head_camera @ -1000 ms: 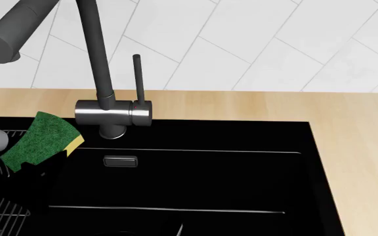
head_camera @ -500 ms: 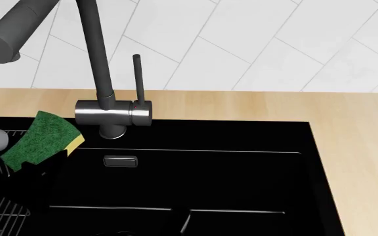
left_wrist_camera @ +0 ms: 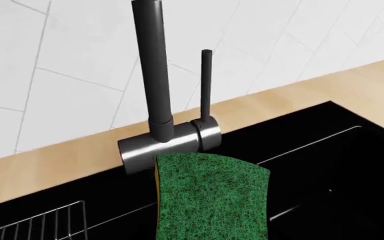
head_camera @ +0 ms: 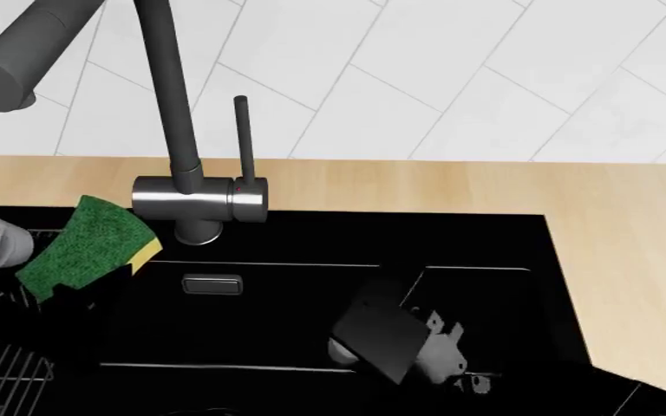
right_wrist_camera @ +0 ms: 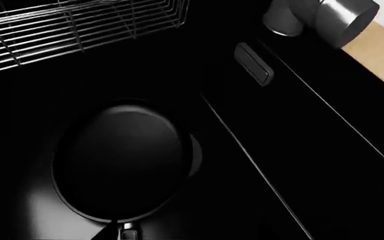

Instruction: Pick the pan and sponge and place them into the sink. Then turn on the water.

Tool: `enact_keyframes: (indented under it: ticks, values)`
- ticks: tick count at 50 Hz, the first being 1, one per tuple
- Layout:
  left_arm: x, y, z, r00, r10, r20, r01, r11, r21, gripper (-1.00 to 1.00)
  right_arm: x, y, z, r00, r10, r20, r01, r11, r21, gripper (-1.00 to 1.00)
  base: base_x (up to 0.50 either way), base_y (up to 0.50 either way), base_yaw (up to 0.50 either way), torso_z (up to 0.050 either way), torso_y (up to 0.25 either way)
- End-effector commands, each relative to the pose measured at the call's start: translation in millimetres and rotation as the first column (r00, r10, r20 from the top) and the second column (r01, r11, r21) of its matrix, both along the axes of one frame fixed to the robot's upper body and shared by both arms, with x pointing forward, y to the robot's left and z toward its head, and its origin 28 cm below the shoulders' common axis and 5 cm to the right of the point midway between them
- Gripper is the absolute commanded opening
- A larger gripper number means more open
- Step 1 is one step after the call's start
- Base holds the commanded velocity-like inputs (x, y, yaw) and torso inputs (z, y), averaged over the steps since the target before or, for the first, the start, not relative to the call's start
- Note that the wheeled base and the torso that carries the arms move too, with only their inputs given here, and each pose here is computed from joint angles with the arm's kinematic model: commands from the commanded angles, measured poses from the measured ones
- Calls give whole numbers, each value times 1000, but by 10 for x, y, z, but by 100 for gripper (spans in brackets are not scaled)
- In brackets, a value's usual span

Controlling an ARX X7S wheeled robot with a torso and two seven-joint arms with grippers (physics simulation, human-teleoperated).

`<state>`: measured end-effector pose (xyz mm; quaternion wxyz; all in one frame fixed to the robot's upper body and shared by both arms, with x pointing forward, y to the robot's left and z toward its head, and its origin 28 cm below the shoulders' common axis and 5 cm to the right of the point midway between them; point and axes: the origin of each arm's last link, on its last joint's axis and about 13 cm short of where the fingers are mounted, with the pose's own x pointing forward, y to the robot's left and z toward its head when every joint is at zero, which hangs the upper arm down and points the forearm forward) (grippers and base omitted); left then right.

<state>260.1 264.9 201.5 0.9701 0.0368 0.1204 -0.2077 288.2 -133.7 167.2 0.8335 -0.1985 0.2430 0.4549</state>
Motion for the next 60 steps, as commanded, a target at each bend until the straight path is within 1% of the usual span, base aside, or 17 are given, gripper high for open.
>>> enact_keyframes:
  ticks: [1, 6, 10, 13, 17, 18, 20, 24, 26, 28, 32, 33, 36, 41, 47, 53, 60]
  values:
    - [22, -60, 7, 1000, -27, -14, 28, 1000, 11, -100, -183, -265, 245, 971, -161, 178, 137, 981, 136, 100, 0, 0, 0, 0, 0]
    - [81, -117, 71, 999, -49, -12, 49, 998, 33, -100, -294, -432, 432, 929, -266, 258, 215, 954, 208, 100, 0, 0, 0, 0, 0]
    - [101, -152, 102, 998, -63, -15, 64, 996, 57, -100, -424, -553, 545, 905, -306, 297, 241, 942, 235, 100, 0, 0, 0, 0, 0]
    - [152, -212, 144, 996, -86, -20, 87, 993, 77, -100, -475, -618, 616, 879, -347, 326, 258, 923, 286, 100, 0, 0, 0, 0, 0]
    - [222, -227, 183, 993, -110, -43, 115, 983, 143, -100, -491, -684, 701, 832, -422, 361, 298, 888, 351, 100, 0, 0, 0, 0, 0]
    - [248, -232, 205, 992, -117, -54, 124, 978, 167, -100, -486, -712, 729, 812, -465, 351, 332, 865, 377, 100, 0, 0, 0, 0, 0]
    - [267, -263, 213, 988, -137, -74, 150, 968, 201, -100, -501, -735, 751, 805, -475, 356, 333, 857, 393, 100, 0, 0, 0, 0, 0]
    - [352, -313, 182, 980, -164, -110, 185, 956, 226, -100, -529, -746, 806, 786, -492, 376, 322, 843, 430, 100, 0, 0, 0, 0, 0]
    - [392, -358, 187, 964, -215, -155, 249, 935, 251, -100, -542, -760, 840, 771, -514, 375, 325, 825, 463, 100, 0, 0, 0, 0, 0]
    - [437, -373, 215, 952, -247, -179, 290, 913, 288, -100, -539, -790, 887, 739, -550, 389, 345, 805, 482, 100, 0, 0, 0, 0, 0]
    - [513, -437, 213, 935, -281, -218, 343, 876, 339, -100, -554, -810, 954, 711, -584, 392, 355, 779, 516, 100, 0, 0, 0, 0, 0]
    - [547, -488, 187, 932, -283, -225, 347, 877, 332, -100, -570, -812, 960, 706, -590, 393, 354, 774, 526, 100, 0, 0, 0, 0, 0]
    - [585, -498, 141, 928, -281, -246, 357, 862, 361, -100, -580, -817, 949, 701, -594, 394, 355, 770, 530, 100, 0, 0, 0, 0, 0]
    - [699, -583, 130, 911, -288, -296, 396, 812, 429, -100, -577, -813, 928, 701, -599, 387, 357, 765, 537, 100, 0, 0, 0, 0, 0]
    - [774, -645, 31, 896, -299, -328, 420, 809, 412, -100, -601, -812, 882, 709, -592, 384, 352, 768, 535, 100, 0, 0, 0, 0, 2]
    - [813, -687, -94, 887, -288, -361, 430, 798, 422, -100, -617, -819, 866, 711, -595, 376, 355, 764, 539, 100, 0, 0, 0, 0, 0]
    - [840, -734, -280, 871, -286, -400, 445, 804, 393, -100, -637, -819, 872, 709, -596, 376, 348, 760, 548, 100, 0, 0, 0, 0, 0]
